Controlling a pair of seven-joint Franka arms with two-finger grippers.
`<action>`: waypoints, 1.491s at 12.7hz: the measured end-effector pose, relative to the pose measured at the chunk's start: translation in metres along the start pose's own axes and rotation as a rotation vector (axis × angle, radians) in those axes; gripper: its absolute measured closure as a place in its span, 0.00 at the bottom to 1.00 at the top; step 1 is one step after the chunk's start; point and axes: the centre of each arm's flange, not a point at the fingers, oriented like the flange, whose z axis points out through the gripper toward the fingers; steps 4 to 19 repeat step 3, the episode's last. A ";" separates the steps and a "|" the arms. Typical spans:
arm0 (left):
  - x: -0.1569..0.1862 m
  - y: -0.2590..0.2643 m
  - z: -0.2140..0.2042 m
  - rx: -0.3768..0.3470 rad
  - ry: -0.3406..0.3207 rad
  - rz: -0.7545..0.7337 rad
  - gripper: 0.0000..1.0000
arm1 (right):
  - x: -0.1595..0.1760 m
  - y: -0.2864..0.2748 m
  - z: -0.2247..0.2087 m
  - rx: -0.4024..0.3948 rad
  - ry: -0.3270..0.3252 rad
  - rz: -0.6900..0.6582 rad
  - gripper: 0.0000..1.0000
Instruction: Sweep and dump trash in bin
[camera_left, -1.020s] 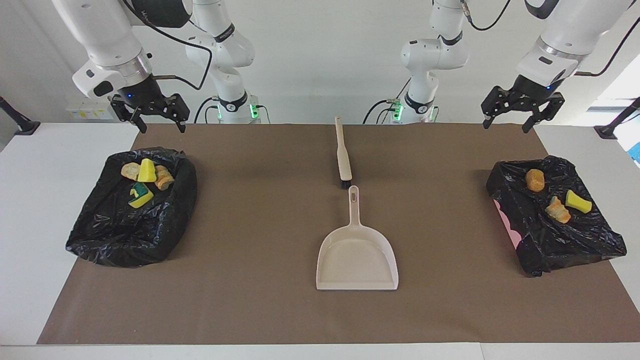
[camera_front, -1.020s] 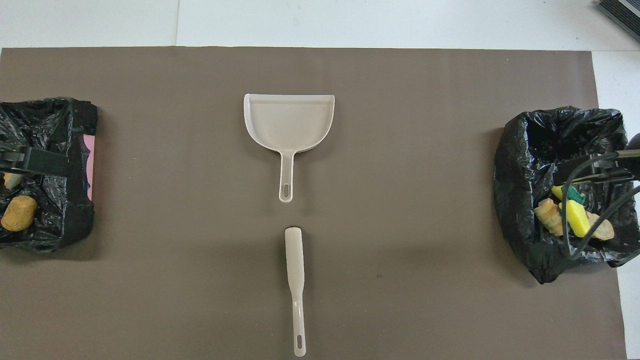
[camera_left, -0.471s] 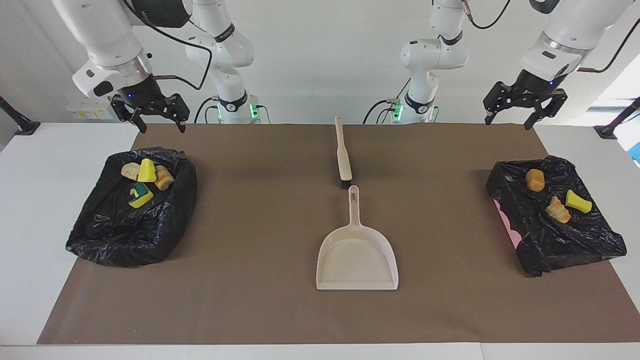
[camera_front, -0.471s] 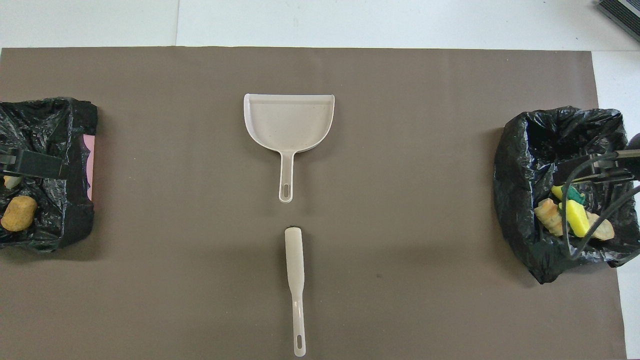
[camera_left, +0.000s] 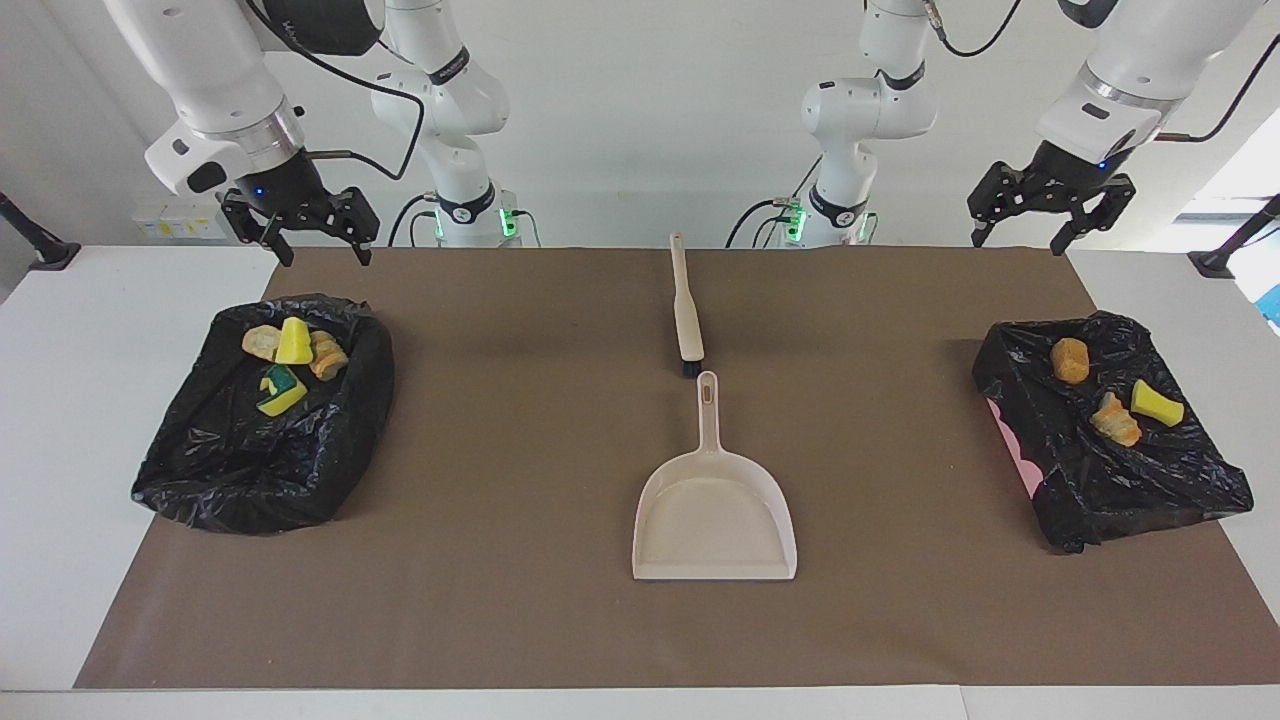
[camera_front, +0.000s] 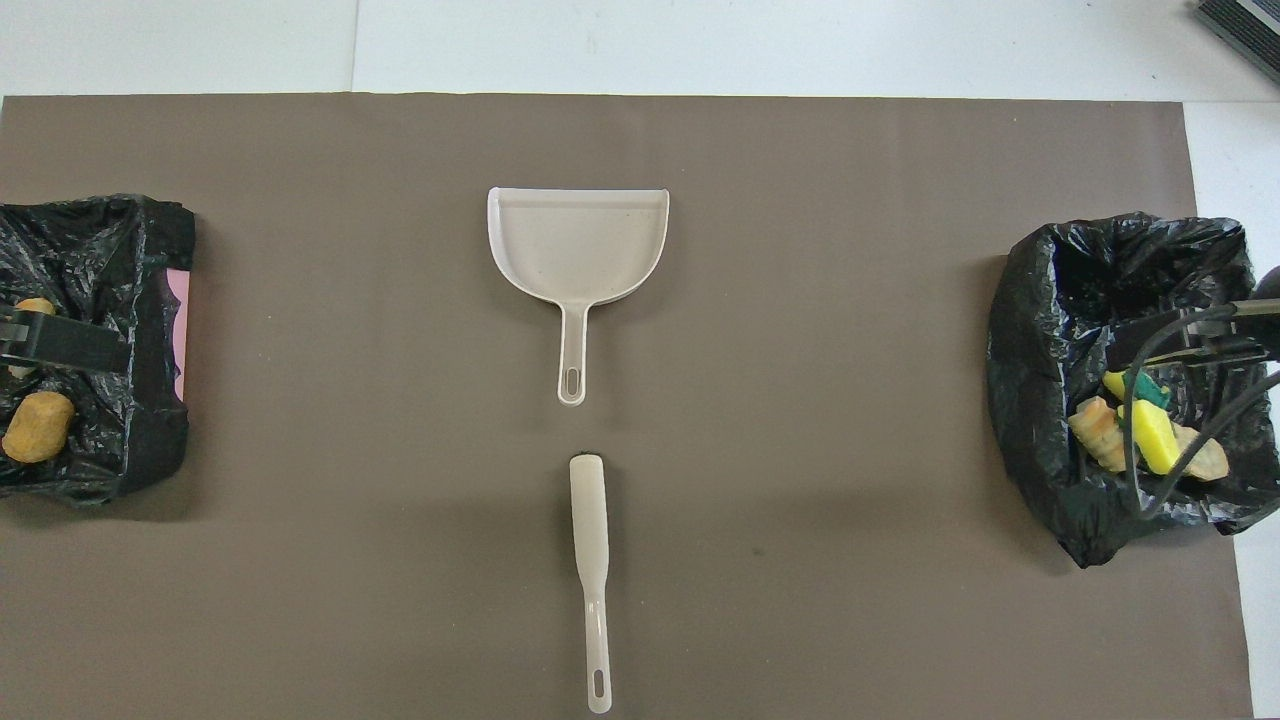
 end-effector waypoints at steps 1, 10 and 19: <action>-0.002 0.000 0.000 0.000 -0.001 0.000 0.00 | 0.000 0.000 0.000 0.000 0.000 0.000 0.00; -0.004 0.001 0.000 0.000 -0.001 0.000 0.00 | 0.000 0.000 0.000 0.000 0.000 0.000 0.00; -0.004 0.001 0.000 0.000 -0.001 0.000 0.00 | 0.000 0.000 0.000 0.000 0.000 0.000 0.00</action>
